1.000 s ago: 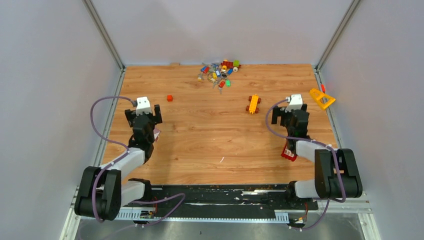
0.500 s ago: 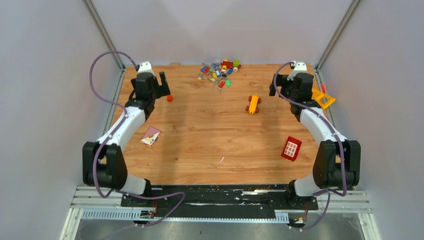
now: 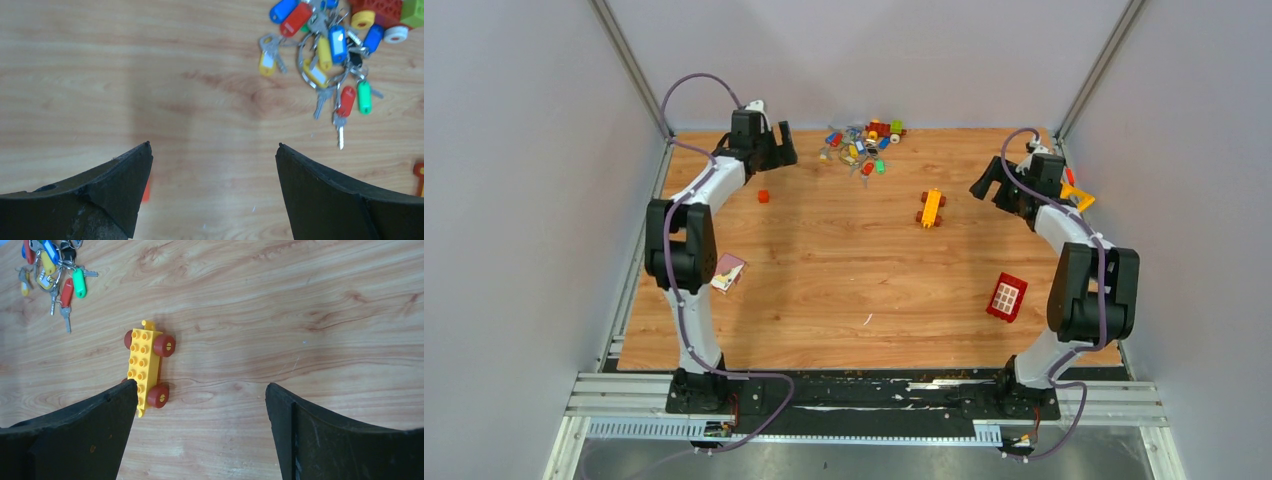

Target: Remove the keys from the keyring

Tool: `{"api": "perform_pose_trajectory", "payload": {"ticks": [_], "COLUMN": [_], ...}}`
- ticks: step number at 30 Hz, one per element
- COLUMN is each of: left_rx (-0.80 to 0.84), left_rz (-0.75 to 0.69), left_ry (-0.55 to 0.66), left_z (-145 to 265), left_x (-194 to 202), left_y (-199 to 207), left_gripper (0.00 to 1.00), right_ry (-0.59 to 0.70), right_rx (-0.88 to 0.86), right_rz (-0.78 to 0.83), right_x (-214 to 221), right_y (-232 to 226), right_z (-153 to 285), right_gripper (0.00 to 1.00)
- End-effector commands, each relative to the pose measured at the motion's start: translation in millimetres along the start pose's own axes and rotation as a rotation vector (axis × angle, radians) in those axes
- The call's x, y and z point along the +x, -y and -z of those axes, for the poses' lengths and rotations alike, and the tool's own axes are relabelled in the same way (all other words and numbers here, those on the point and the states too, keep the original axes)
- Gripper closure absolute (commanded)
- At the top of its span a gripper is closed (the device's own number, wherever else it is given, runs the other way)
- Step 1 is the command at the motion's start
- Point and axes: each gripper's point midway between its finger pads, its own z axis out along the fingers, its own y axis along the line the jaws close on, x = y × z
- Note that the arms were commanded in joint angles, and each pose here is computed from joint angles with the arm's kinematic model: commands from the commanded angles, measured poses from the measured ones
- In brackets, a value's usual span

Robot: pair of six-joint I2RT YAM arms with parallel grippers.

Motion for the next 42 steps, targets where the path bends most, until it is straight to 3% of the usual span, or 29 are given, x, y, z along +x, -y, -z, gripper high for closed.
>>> {"api": "perform_pose_trajectory", "payload": {"ticks": [1,11,16,23,28,42], "left_rx": [0.127,0.234,0.2,0.171,0.171,0.193], "left_rz": [-0.01,0.039,0.057,0.096,0.122,0.146], "left_ry": [0.042,0.012,0.018,0.014,-0.022,-0.019], "left_z": [-27.2,-127.5,-150.9,-168.0,-178.5,-181.1], "left_x": [-29.0,-5.7,7.5,27.7,48.3,49.2], "left_y": [39.5,85.6,96.1,102.3,102.3,105.0], "left_gripper": [0.0,0.0,0.02,0.14,0.31,0.94], "right_ry": [0.019,0.107,0.15,0.202,0.205,0.201], "right_rx": [-0.119,-0.217,-0.202,-0.196,-0.198,-0.191], "right_rz": [-0.053,-0.059,-0.033,-0.011,-0.01,-0.006], "right_x": [-19.3,-39.1,-51.5,-64.0,-64.2,-60.6], "right_y": [-25.0,-47.4,-50.5,-56.2,-57.3,-55.7], "right_z": [-9.6,3.9,20.9,41.5,44.6,46.0], "right_gripper": [0.02,0.13,0.14,0.19,0.25,0.35]}}
